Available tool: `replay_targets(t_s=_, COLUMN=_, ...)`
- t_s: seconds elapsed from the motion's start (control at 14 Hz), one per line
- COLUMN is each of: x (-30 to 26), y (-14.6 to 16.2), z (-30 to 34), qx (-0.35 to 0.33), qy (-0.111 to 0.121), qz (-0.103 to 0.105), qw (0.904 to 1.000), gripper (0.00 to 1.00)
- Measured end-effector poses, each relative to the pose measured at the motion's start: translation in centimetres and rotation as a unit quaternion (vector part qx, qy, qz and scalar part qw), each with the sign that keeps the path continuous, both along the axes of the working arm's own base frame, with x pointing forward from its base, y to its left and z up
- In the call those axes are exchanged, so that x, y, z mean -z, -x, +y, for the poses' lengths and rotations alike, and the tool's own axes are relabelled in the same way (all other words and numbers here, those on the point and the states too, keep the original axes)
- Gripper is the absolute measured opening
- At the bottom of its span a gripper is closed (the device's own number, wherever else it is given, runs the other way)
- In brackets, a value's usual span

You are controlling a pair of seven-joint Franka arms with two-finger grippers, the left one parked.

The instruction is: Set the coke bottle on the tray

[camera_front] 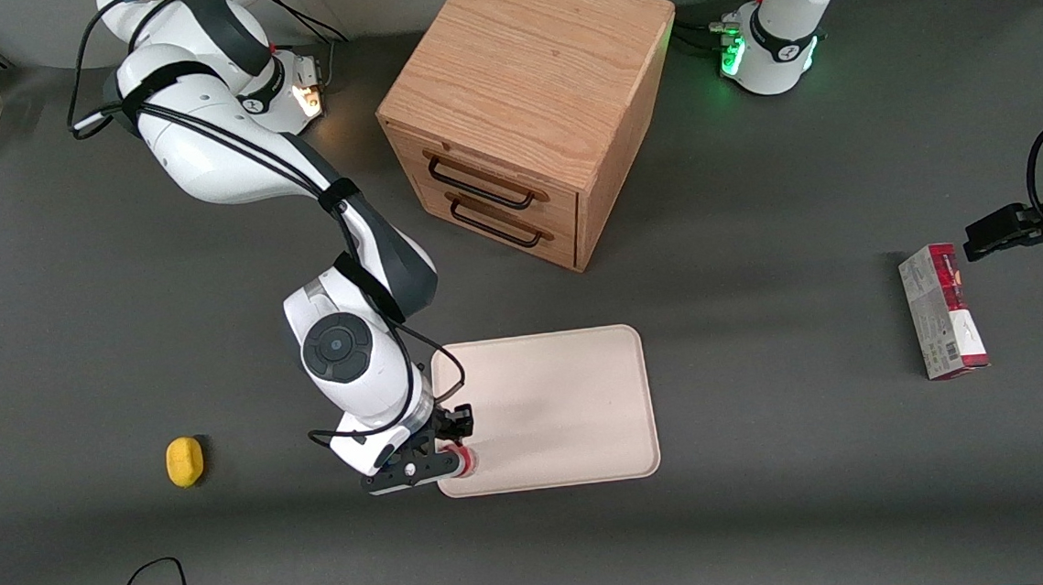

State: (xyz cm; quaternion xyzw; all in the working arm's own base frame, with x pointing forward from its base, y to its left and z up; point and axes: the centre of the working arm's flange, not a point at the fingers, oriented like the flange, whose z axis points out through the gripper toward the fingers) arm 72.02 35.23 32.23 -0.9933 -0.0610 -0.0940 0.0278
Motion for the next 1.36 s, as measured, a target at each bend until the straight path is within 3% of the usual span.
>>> replay_targets(t_s=0.21, x=-4.8, y=-0.5, z=-1.7, qx=0.02, qy=-0.013, qz=-0.017, qw=0.9996, gripper=0.96)
replay_targets(t_s=0.29, x=-7.2, y=-0.3, z=-2.9, qx=0.033, qy=-0.029, qz=-0.011, qw=0.999, gripper=1.0)
replay_targets(t_s=0.43, x=-12.3, y=0.9, z=-6.9, qx=0.063, qy=-0.051, qz=0.003, qw=0.9968, gripper=1.0)
replay_targets(t_s=0.57, x=-16.9, y=3.4, z=-12.7, qx=0.082, qy=-0.039, qz=0.02, qw=0.9957, gripper=1.0)
replay_targets(t_s=0.86, x=-23.1, y=11.4, z=-26.1, qx=0.096, qy=-0.001, qz=0.073, qw=0.9926, gripper=1.0)
replay_targets(t_s=1.0, x=-25.1, y=15.2, z=-31.1, qx=0.098, qy=0.002, qz=0.091, qw=0.991, gripper=1.0)
replay_targets(t_s=1.14, x=-26.6, y=17.6, z=-33.8, qx=0.102, qy=-0.002, qz=0.098, qw=0.99, gripper=1.0)
replay_targets(t_s=1.36, x=-27.2, y=18.3, z=-34.0, qx=0.101, qy=-0.003, qz=0.095, qw=0.9903, gripper=1.0)
